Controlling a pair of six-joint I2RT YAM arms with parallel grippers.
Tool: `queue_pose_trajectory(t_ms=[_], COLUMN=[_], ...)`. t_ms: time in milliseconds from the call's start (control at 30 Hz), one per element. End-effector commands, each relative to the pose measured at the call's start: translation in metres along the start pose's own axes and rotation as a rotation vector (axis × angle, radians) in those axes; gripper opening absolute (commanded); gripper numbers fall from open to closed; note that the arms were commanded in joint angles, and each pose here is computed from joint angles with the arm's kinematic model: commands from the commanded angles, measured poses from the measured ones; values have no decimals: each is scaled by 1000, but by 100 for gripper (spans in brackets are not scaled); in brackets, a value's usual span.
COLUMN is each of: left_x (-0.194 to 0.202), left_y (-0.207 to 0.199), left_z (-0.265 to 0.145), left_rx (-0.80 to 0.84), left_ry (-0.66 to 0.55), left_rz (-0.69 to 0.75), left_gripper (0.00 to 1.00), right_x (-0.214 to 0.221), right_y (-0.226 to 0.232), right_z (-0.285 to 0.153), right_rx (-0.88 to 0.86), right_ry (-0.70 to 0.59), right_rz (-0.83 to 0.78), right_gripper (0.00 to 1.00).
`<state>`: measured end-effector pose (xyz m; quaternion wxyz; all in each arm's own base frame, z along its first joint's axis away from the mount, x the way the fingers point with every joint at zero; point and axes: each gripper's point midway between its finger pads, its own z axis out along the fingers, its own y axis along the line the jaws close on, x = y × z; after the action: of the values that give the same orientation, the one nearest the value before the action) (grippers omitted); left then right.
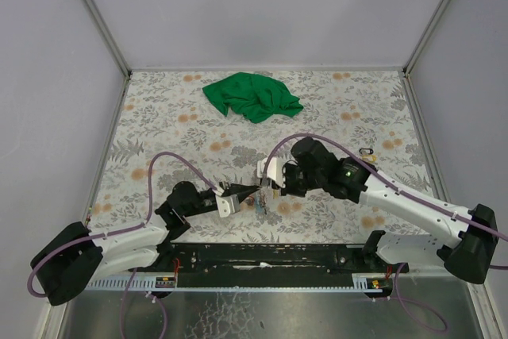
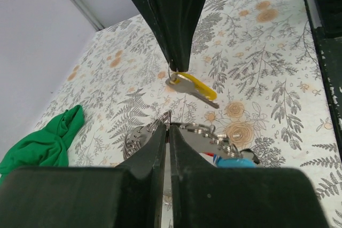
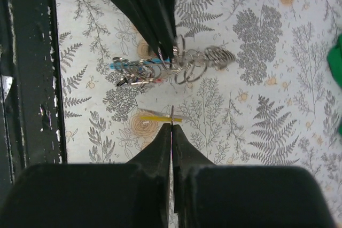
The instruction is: Put the keys on the keyring
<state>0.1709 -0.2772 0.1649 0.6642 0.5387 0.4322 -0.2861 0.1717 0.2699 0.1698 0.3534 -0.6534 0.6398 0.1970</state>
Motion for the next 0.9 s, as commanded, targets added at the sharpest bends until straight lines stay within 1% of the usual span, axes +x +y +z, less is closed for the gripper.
queue_pose_trajectory(t_ms=[0,167,300,567,867], left_x=[-21,-21,-25,-31,-34], left_y=[6,6,8,13,13], left_z=[5,6,5,3,3], left_rx=[13,16,0,-31,-31], left_ry=[-79,-77,-91,-114,-125], left_rz=[59,54,50,33,27], left_gripper=[0,0,0,0,0], right_x=[-15,-18,-22,-18,-21], right_y=[-5,-8,-6,0,0], right_z=[3,9,13,18,23], right_rx=[65,118,122,118,133], right_ry=[7,30,21,51,30], right_rz=[-163,-261,-291,-319,-335], right_gripper=[0,0,0,0,0])
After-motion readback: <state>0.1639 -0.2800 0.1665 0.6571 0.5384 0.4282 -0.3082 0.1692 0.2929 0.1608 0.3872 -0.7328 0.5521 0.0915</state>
